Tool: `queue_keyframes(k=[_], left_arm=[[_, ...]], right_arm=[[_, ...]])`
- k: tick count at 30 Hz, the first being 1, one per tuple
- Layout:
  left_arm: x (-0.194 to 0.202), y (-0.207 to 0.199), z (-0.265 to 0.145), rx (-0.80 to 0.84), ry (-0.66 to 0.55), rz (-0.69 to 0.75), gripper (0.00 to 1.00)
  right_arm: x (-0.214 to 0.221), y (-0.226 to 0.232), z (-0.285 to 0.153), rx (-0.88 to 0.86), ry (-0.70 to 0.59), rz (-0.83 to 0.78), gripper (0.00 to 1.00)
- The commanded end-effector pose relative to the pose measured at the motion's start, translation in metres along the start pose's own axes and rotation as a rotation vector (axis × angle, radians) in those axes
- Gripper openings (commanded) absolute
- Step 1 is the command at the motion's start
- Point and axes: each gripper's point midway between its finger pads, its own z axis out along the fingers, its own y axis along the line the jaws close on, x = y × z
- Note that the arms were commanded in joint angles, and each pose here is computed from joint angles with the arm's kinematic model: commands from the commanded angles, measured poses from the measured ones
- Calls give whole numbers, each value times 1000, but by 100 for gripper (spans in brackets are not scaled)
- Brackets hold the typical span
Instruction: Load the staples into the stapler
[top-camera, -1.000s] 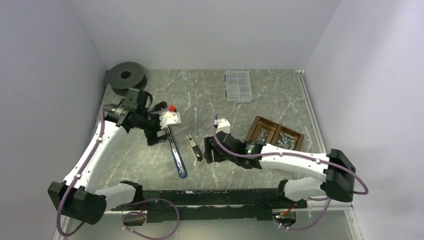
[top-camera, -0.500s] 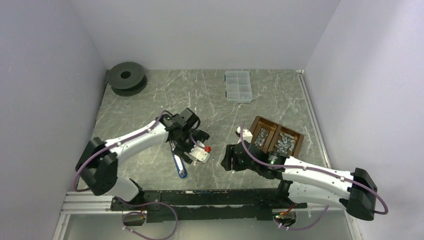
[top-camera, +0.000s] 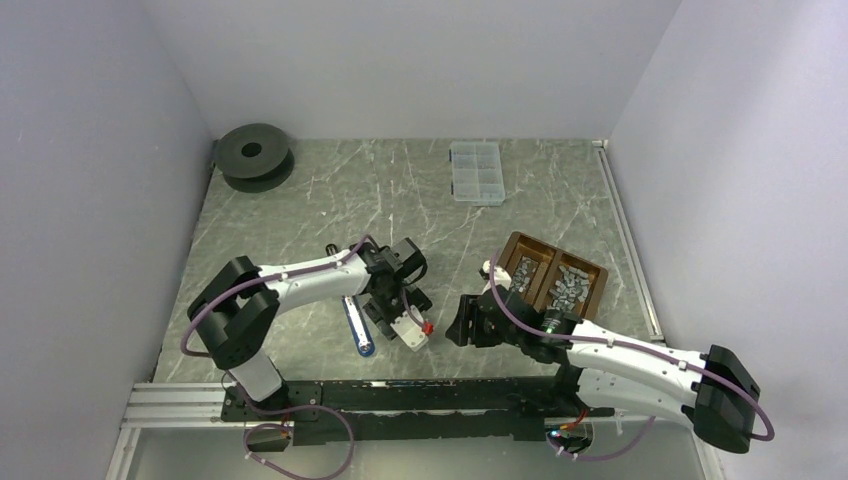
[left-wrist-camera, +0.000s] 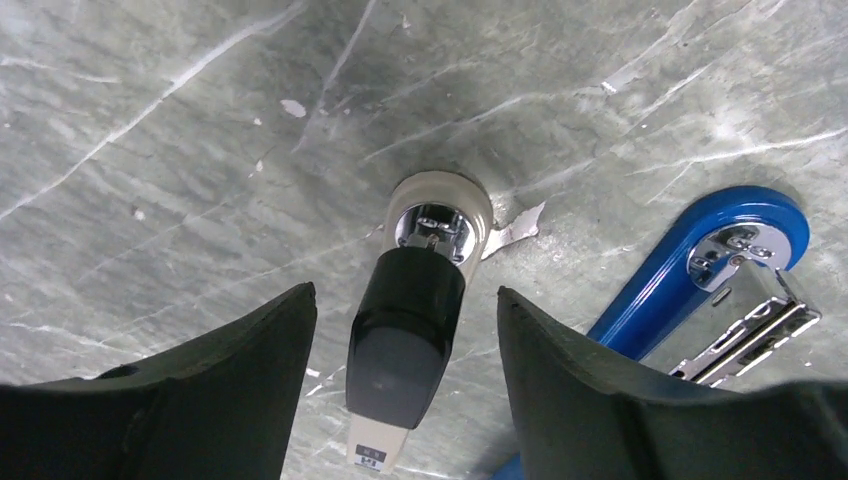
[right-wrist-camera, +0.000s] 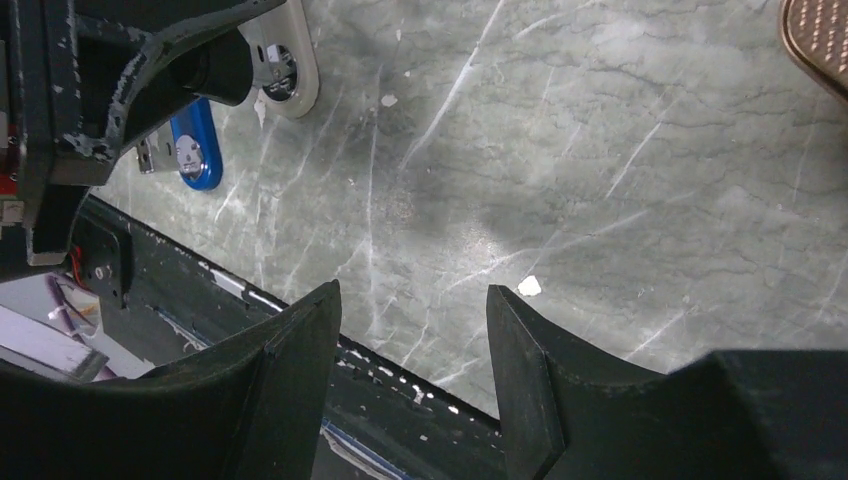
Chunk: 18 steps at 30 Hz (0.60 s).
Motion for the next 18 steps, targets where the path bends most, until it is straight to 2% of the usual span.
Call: queue_keyframes(k=[1, 8, 12, 16, 18], left_arm=[[1, 11, -2, -6, 35, 65, 69], [5, 16, -4, -32, 77, 110, 44], [-6, 29, -24, -88, 75, 125, 39], [-25, 35, -51, -170, 46, 147, 28], [-32, 33, -62, -201, 37, 147, 26]], right_arm=[[-4, 12, 2, -78, -12, 33, 58], [0, 13, 11, -120, 11, 53, 60], [-3, 29, 14, -203, 29, 25, 62], [-11, 58, 10, -329, 33, -43, 66], [-16, 71, 8, -383, 27, -59, 68]])
